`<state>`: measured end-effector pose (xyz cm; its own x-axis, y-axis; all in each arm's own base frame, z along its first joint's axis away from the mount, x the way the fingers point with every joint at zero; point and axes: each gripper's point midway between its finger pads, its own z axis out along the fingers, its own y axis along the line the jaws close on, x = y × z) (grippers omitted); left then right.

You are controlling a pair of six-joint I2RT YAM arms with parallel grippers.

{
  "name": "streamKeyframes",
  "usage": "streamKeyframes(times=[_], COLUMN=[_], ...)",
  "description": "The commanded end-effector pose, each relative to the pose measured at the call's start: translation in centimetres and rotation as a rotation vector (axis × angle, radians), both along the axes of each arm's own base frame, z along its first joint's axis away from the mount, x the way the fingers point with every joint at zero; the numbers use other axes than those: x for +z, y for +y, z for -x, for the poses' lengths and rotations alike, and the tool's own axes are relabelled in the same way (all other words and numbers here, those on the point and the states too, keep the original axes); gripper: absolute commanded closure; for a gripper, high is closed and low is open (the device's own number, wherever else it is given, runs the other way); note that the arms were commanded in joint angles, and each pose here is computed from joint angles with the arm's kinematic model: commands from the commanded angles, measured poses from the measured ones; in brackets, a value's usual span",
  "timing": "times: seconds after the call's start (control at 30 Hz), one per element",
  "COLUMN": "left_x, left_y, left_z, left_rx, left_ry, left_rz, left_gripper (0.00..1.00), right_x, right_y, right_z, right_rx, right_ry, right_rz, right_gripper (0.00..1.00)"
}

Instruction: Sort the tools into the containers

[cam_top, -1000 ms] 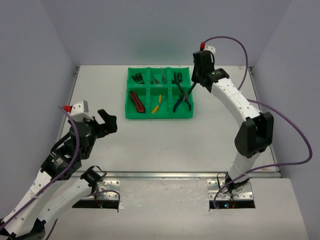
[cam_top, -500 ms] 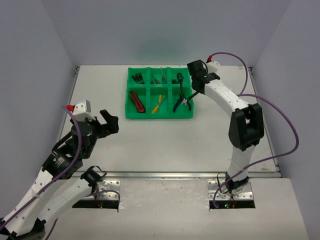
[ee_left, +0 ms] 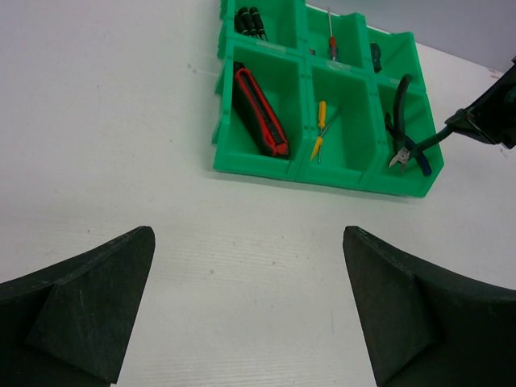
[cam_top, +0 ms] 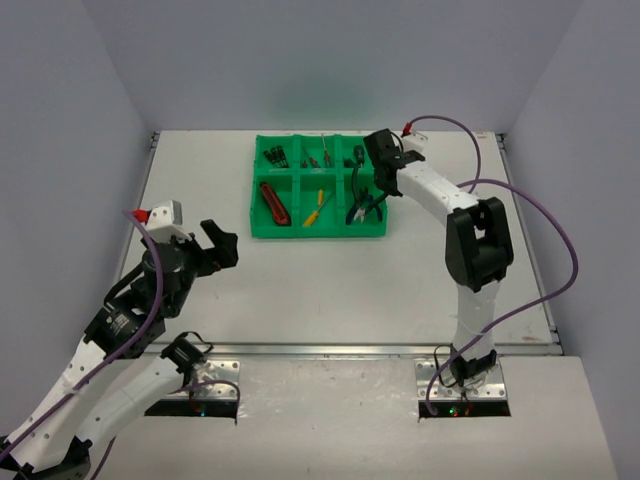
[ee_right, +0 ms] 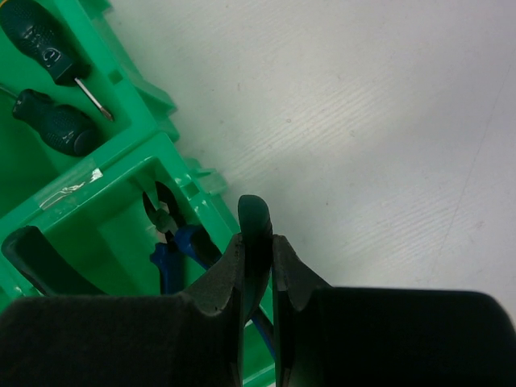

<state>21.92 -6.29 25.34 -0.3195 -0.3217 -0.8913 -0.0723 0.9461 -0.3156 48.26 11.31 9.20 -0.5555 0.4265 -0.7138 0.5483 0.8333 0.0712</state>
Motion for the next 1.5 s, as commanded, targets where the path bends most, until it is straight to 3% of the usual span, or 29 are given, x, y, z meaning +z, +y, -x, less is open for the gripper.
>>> streamKeyframes(times=[0.0, 0.13, 0.23, 0.3, 0.63, 0.7, 0.77, 0.9, 1.0, 1.1, 1.3, 1.47], left_x=[1.1, 1.2, 1.1, 1.1, 1.1, 0.9, 0.7, -0.2, -0.5, 1.1, 3.3, 2.7], left_y=[-0.3, -0.4, -0.4, -0.4, -0.3, -0.3, -0.3, 0.0, 0.3, 1.6, 3.6, 4.9], left_z=[-0.3, -0.3, -0.3, -0.4, -0.4, -0.6, -0.9, -1.9, -2.3, -2.7, -2.4, -1.6], left_rx=[-0.013, -0.015, -0.017, -0.017, -0.011, -0.002, 0.008, 0.059, 0.087, 0.160, 0.261, 0.311], left_ry=[-0.047, -0.050, -0.046, -0.046, -0.045, -0.035, -0.020, 0.038, 0.064, 0.055, -0.014, -0.064], left_rz=[0.017, 0.018, 0.017, 0.017, 0.016, 0.008, -0.004, -0.049, -0.080, -0.116, -0.115, -0.086], left_gripper=[0.00, 0.00, 0.00, 0.00, 0.00, 0.00, 0.00, 0.00, 0.00, 0.00, 0.00, 0.00], right_x=[2.2, 2.3, 2.7, 3.0, 6.4, 8.6, 9.5, 11.5, 14.1, 12.4, 13.8, 12.4], right_y=[1.0, 1.2, 1.8, 2.2, 3.5, 3.6, 3.6, 0.8, -0.7, -1.5, -4.3, -6.9], right_z=[-1.6, -1.5, -1.6, -1.5, -1.0, 0.3, 1.3, 7.0, 11.9, 16.9, 24.3, 26.2], right_rx=[-0.033, -0.019, 0.014, 0.029, 0.118, 0.210, 0.306, 0.460, 0.580, 0.681, 0.651, 0.576], right_ry=[-0.079, -0.089, -0.099, -0.103, -0.156, -0.187, -0.197, -0.157, -0.236, -0.259, -0.341, -0.251], right_rz=[-0.035, -0.043, -0.071, -0.079, -0.139, -0.127, -0.087, 0.055, 0.102, 0.092, 0.045, 0.106], right_gripper=[0.97, 0.83, 0.50, 0.40, 0.16, 0.02, 0.01, 0.01, 0.01, 0.01, 0.01, 0.01])
